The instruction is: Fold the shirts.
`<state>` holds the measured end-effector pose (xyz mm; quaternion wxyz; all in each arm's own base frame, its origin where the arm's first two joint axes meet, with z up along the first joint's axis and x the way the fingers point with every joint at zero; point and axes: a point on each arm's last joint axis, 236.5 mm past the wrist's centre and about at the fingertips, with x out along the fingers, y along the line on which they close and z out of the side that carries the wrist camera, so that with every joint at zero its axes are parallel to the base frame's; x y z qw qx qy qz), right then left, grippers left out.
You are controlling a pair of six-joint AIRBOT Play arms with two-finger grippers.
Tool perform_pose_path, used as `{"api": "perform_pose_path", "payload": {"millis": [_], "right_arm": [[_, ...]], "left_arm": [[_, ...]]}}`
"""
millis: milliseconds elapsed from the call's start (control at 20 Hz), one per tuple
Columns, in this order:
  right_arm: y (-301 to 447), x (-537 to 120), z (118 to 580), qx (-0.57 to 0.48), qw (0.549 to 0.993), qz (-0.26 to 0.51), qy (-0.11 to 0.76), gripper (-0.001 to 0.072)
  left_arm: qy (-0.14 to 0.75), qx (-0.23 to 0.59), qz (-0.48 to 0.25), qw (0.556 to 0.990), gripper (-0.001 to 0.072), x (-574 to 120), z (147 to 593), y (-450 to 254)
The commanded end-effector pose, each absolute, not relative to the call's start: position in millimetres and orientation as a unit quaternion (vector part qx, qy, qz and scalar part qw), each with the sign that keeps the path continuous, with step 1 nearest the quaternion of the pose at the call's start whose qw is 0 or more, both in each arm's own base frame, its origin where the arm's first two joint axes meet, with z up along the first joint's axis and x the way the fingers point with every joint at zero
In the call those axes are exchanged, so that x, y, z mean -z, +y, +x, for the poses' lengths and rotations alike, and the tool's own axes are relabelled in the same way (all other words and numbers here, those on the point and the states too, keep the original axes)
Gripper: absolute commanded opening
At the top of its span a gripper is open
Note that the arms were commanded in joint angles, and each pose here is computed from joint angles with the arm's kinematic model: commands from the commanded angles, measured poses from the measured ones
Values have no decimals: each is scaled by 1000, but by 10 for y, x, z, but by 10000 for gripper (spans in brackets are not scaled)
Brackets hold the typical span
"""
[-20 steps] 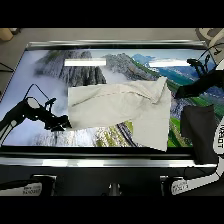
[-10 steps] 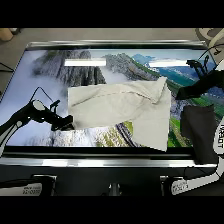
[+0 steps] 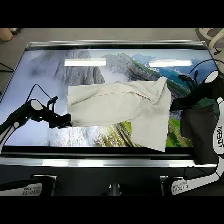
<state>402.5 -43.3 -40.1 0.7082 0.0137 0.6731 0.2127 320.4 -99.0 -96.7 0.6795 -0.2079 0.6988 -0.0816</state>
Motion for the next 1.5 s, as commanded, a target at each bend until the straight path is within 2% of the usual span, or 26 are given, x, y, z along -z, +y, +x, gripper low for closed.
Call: {"api": "perform_pose_path", "payload": {"millis": [0, 250, 400, 500, 550, 600, 650, 750, 800, 850, 950, 1050, 1100, 1150, 1250, 1350, 1450], "right_arm": [[-412, 659, 3943, -206, 704, 24, 679, 462], [-333, 971, 3771, -212, 676, 49, 704, 457], [-325, 1037, 3827, -209, 681, 55, 699, 404], [-349, 1070, 3855, -200, 685, 56, 698, 329], [-343, 1074, 3855, -197, 684, 61, 700, 231], [-327, 1064, 3859, -199, 684, 64, 699, 88], [-304, 1034, 3861, -203, 685, 66, 696, 32], [-343, 854, 3929, -213, 698, 45, 682, 30], [-379, 652, 4067, -212, 721, 27, 659, 30], [-397, 366, 4245, -217, 752, 5, 623, 30], [-402, -635, 4712, -215, 839, -58, 496, 30], [-475, -2146, 5009, -153, 930, -125, 311, 30], [-508, -3008, 4949, -110, 959, -158, 208, 31], [-497, -3928, 4683, -66, 975, -188, 96, 31], [-359, -5321, 3784, 4, 971, -224, -88, 31], [-136, -5949, 2898, 30, 952, -242, -182, 31], [72, -6019, 2387, 24, 946, -263, -190, 31]], "left_arm": [[687, 96, -202, 691, 25, 834, 3225, -1016], [682, 98, -202, 696, 25, 793, 3236, -1016], [681, 98, -202, 697, 25, 782, 3239, -1016], [679, 108, -192, 700, 25, 776, 3240, -1017], [679, 108, -192, 700, 25, 775, 3239, -1017], [679, 108, -192, 700, 25, 771, 3238, -1018], [679, 111, -195, 699, 24, 745, 3229, -1035], [658, 117, -192, 719, 23, 560, 3295, -1035], [635, 121, -179, 741, 23, 377, 3379, -1004], [602, 126, -153, 774, 23, 92, 3500, -935], [503, 116, -91, 852, 22, -777, 3780, -717], [350, 84, -31, 932, 22, -2126, 3921, -449], [259, 59, -15, 964, 22, -2902, 3845, -311], [153, 34, -11, 988, 22, -3757, 3626, -186], [-41, 16, -29, 999, 22, -5156, 2897, -77], [-168, 32, -58, 983, 22, -5922, 2196, -104], [-197, 51, -84, 976, 22, -6076, 1871, -152]]}}
